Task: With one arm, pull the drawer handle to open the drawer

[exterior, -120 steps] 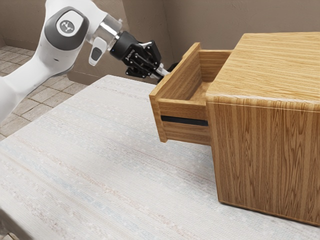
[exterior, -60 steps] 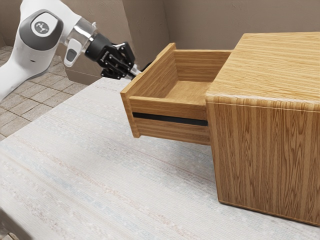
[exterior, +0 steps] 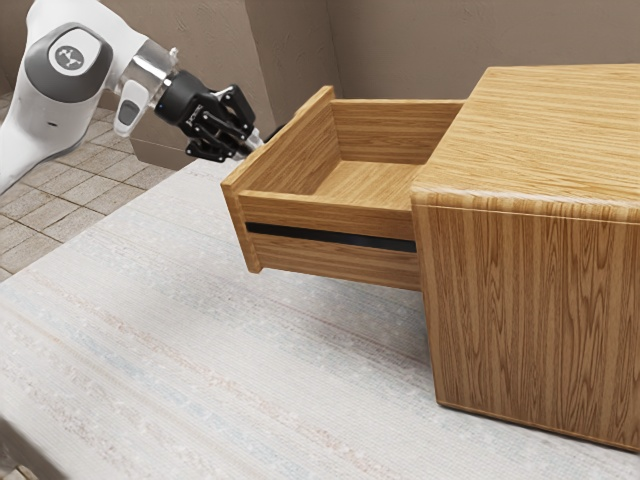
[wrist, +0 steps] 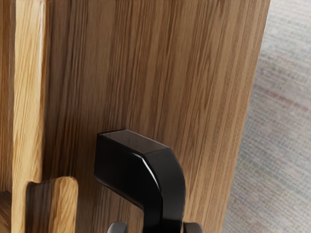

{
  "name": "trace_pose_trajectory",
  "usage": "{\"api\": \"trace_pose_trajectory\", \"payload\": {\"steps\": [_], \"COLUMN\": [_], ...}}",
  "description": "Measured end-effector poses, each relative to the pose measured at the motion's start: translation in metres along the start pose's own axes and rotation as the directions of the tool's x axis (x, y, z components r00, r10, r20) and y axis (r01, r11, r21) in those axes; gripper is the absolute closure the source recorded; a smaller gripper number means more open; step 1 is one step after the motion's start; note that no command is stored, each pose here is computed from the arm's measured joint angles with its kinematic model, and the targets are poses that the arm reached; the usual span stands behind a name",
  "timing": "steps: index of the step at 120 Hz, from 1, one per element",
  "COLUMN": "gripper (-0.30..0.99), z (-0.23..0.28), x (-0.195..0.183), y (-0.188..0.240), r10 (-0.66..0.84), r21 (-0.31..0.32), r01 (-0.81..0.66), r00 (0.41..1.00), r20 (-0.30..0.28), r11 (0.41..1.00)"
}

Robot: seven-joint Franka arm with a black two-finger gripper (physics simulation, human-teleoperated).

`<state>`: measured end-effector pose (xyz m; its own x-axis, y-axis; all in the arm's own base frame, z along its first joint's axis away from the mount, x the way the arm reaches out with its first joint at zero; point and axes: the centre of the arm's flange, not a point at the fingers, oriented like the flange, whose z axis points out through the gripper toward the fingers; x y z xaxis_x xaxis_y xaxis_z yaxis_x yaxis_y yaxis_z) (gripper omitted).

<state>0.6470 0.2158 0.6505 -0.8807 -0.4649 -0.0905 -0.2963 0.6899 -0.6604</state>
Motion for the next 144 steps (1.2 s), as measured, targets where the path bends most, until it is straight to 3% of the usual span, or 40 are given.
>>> {"api": "trace_pose_trajectory", "payload": {"steps": [24,40,54,63,78,94,113,144], "gripper": [0.51,0.48,0.45,0.42,0.36,0.21,0.1,0.03], "z": [-0.023,-0.063,-0.06,-0.061,-0.081,-0.082,-0.079,-0.053], "x": [0.009,0.035,0.06,0.069,0.1,0.122,0.13,0.143], "y": [-0.009,-0.044,-0.085,-0.093,-0.113,-0.118,-0.108,-0.119], "r10": [0.014,0.054,0.073,0.016,-0.109,-0.325,-0.556,-0.694], "r21": [-0.003,-0.069,-0.257,-0.394,-0.491,-0.48,-0.402,-0.284], "r01": [-0.014,-0.047,-0.039,0.06,0.26,0.497,0.74,0.916], "r00": [1.0,0.994,0.989,0.982,0.943,0.858,0.671,0.4], "r20": [0.028,0.093,0.127,0.186,0.315,0.399,0.491,0.599], "r11": [1.0,0.997,0.966,0.917,0.832,0.723,0.539,0.284]}}
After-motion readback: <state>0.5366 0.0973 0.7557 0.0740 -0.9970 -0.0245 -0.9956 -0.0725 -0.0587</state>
